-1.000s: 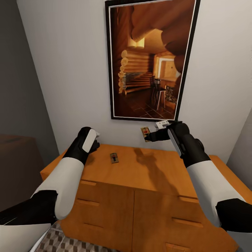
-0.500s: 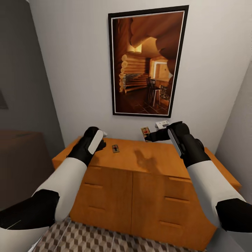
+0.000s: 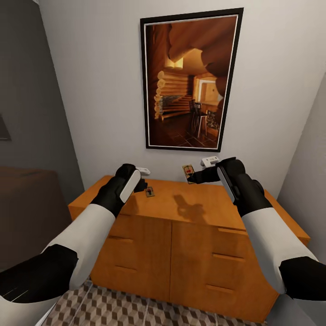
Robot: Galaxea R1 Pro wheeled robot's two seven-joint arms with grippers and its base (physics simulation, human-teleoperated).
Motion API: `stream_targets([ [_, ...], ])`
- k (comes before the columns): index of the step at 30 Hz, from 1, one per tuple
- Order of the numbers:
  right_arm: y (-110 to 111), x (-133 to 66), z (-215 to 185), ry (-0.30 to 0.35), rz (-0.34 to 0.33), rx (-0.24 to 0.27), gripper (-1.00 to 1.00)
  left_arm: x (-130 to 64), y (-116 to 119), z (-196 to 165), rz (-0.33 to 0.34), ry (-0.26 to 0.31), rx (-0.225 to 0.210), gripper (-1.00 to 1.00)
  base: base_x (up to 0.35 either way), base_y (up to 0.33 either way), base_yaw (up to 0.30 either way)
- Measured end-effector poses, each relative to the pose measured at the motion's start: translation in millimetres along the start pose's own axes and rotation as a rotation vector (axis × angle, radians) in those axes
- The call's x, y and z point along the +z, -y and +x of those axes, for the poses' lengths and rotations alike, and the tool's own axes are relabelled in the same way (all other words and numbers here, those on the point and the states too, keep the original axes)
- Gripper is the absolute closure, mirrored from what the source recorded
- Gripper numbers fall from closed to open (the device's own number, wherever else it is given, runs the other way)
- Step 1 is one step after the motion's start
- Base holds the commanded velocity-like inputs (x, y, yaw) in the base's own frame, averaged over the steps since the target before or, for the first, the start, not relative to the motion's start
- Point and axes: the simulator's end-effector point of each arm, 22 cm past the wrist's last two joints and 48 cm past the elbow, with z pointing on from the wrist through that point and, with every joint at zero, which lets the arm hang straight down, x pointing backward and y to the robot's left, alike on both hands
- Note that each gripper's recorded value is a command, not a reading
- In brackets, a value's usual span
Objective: Take the four mousetraps from the cabinet in the bathroom and place them on the bathroom floor. Make sure all four end up on the same floor surface, and ensure that at least two of them are either under or directly next to the same bathroom sink.
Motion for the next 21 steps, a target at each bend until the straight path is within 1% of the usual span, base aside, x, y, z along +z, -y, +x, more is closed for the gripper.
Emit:
stream_targets([
  [13, -0.5, 0.5, 0.7, -0.002, -0.003, 0.002, 1.00, 0.0, 1.3, 0.0, 0.006, 0.000, -0.001, 1.00, 0.000, 0.000, 0.000],
  [16, -0.4, 1.1, 0.9, -0.002, -0.002, 0.002, 1.00, 1.6, 1.8, 2.1, 0.008, -0.006, -0.001, 1.00, -0.223, 0.000, 0.000],
  [21, 0.3, 1.3, 1.3, -0.003, -0.002, 0.003, 1.00, 2.8, 2.0, 3.8, 0.008, -0.012, -0.001, 1.00, -0.342, 0.000, 0.000],
])
